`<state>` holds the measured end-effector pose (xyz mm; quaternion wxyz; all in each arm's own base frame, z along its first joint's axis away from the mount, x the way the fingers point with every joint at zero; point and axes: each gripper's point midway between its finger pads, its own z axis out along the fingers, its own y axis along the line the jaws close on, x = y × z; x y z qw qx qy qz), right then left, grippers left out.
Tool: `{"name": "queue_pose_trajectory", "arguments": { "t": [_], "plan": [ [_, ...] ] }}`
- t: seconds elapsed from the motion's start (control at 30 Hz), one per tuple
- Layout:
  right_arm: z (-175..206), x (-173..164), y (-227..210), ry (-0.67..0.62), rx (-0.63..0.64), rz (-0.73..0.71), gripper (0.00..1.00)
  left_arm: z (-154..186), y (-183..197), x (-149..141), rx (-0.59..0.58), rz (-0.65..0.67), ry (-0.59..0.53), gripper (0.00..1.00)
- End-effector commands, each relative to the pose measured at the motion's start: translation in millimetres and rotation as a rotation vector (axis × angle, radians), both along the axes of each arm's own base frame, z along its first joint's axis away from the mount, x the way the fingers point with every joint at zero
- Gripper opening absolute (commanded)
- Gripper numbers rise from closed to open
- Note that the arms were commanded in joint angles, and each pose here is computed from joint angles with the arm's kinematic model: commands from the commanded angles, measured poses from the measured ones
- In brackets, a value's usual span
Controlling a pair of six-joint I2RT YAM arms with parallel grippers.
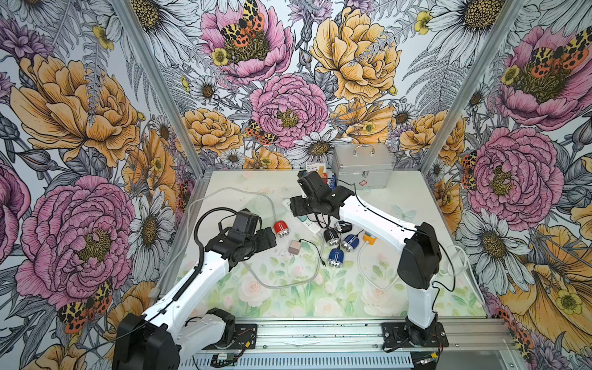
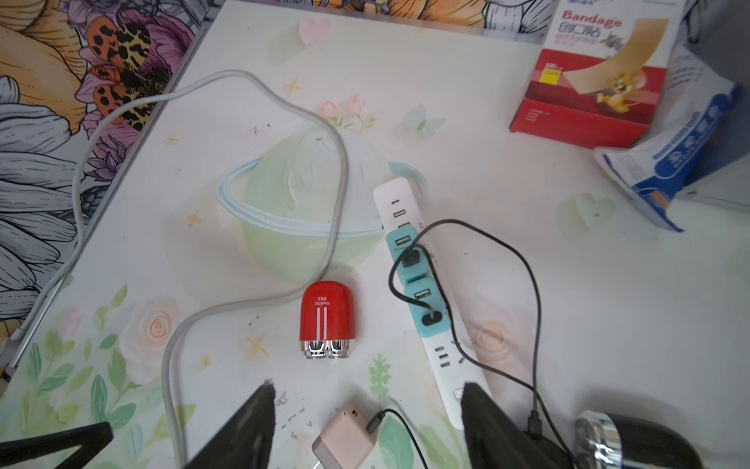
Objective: Unplug the electric shaver
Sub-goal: Place the electric shaver at the center of the board, then move the plug to the center of the board.
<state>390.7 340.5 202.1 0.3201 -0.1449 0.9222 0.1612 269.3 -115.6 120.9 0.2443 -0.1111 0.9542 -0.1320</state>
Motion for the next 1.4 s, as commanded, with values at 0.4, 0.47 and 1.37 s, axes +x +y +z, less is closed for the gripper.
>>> {"name": "queue_pose_trajectory", "arguments": {
  "t": [0.4, 0.47, 1.37],
  "plan": [
    [-16.3, -36.0, -150.8, 0.022, -0.056, -0.28, 0.73, -70.0, -103.3, 58.2, 0.102, -0.416, 0.165, 0.86],
    [-18.8, -37.5, -158.7, 0.03, -0.055, -0.292, 0.72, -77.0, -110.3, 56.9, 0.09, -0.443, 0.187, 0.84],
    [-37.1, -14.3, -166.4, 0.089, 0.012, -0.27, 0.69, -106.6, -71.4, 12.6, 0.254, -0.357, 0.319, 0.38]
  ]
}}
